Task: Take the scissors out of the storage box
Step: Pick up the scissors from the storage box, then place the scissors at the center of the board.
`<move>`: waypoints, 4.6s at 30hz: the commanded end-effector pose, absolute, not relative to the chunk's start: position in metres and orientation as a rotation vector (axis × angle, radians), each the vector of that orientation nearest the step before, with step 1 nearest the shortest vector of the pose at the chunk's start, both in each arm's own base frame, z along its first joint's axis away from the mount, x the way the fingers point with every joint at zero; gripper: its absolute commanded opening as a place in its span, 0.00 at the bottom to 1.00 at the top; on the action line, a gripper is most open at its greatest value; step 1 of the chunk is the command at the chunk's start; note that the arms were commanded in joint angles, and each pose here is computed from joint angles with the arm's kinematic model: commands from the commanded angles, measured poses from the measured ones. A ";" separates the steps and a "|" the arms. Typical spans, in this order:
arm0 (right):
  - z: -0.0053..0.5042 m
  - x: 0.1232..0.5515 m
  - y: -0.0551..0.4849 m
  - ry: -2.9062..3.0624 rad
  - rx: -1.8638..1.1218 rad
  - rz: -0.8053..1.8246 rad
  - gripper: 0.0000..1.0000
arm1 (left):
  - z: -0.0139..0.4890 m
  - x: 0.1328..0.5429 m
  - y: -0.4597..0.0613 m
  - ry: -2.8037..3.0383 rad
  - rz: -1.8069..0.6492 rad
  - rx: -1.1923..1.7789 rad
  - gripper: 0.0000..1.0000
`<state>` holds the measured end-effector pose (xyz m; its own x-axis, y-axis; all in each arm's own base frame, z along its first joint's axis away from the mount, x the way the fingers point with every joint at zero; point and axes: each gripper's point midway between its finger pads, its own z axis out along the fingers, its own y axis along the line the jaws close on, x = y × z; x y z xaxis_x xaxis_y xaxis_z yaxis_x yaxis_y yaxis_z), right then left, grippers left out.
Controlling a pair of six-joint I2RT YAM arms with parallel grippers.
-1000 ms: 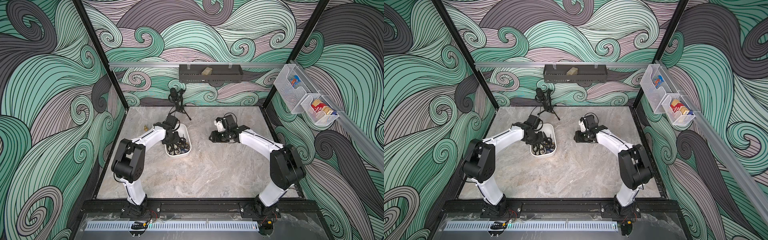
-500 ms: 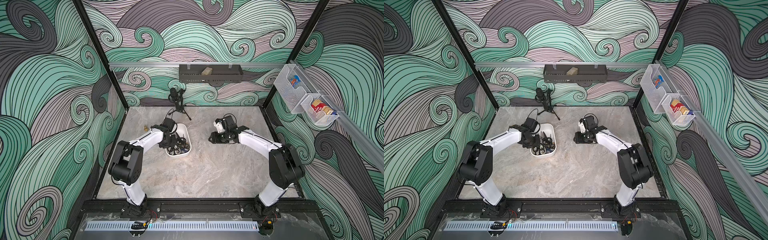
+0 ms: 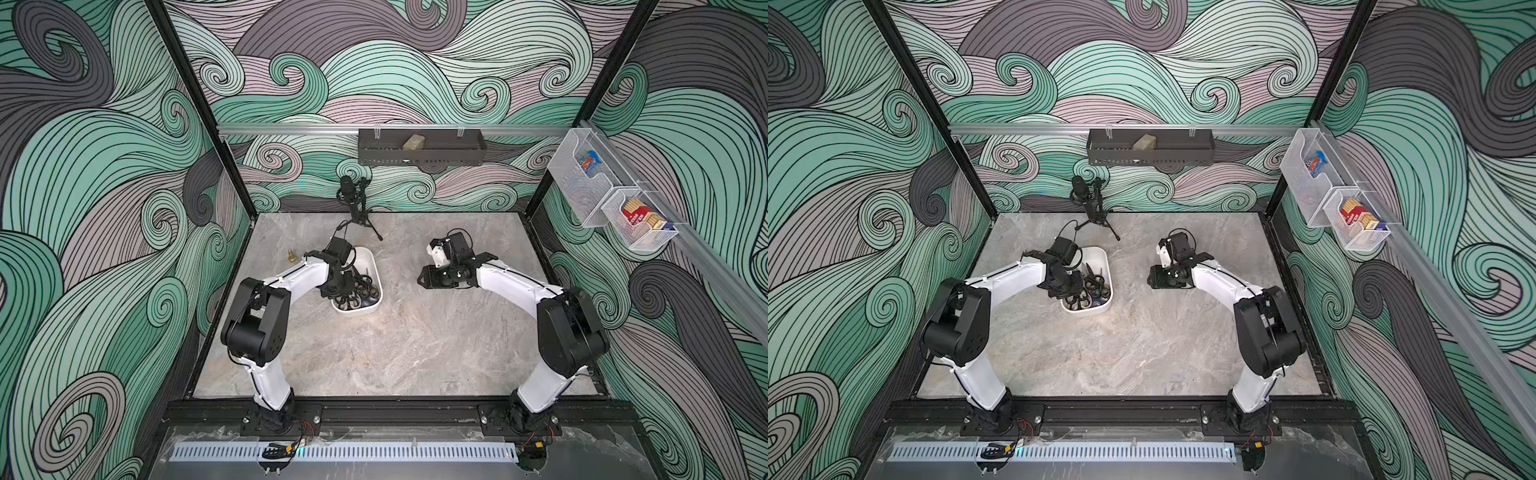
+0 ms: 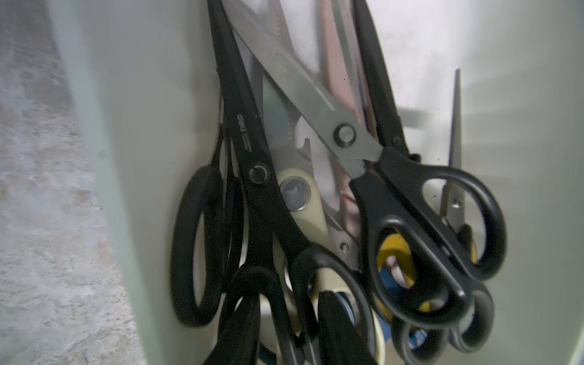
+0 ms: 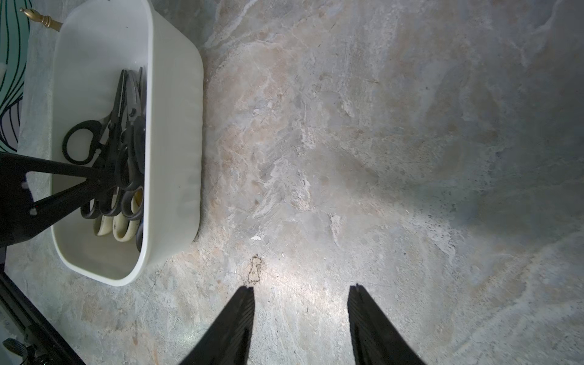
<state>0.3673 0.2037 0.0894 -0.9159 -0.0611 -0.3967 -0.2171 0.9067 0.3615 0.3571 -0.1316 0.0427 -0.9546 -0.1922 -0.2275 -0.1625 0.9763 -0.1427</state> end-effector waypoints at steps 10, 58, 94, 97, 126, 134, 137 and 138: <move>0.071 0.364 0.203 2.726 -0.259 0.562 0.53 | 0.021 0.345 -0.128 2.940 -0.094 -0.273 0.30; 0.159 0.375 0.253 2.451 -0.301 0.840 0.51 | 0.158 0.401 -0.194 2.628 -0.634 -0.105 0.00; 0.114 0.372 0.045 2.462 0.485 0.528 0.52 | 0.076 0.464 -0.448 2.540 -0.742 0.091 0.00; 0.113 0.371 0.046 2.465 0.485 0.537 0.52 | 0.053 0.460 -0.449 2.575 -0.706 0.094 0.00; 0.133 0.376 0.066 2.449 0.387 0.613 0.51 | 0.089 0.467 -0.461 2.523 -0.918 0.016 0.41; 0.144 0.377 0.108 2.455 0.217 0.619 0.51 | 0.160 0.466 -0.415 2.486 -0.844 0.110 0.41; 0.150 0.380 0.127 2.454 0.153 0.631 0.51 | 0.165 0.458 -0.374 2.533 -0.750 0.104 0.41; 0.151 0.381 0.133 2.452 0.138 0.638 0.51 | 0.167 0.455 -0.359 2.543 -0.726 0.099 0.41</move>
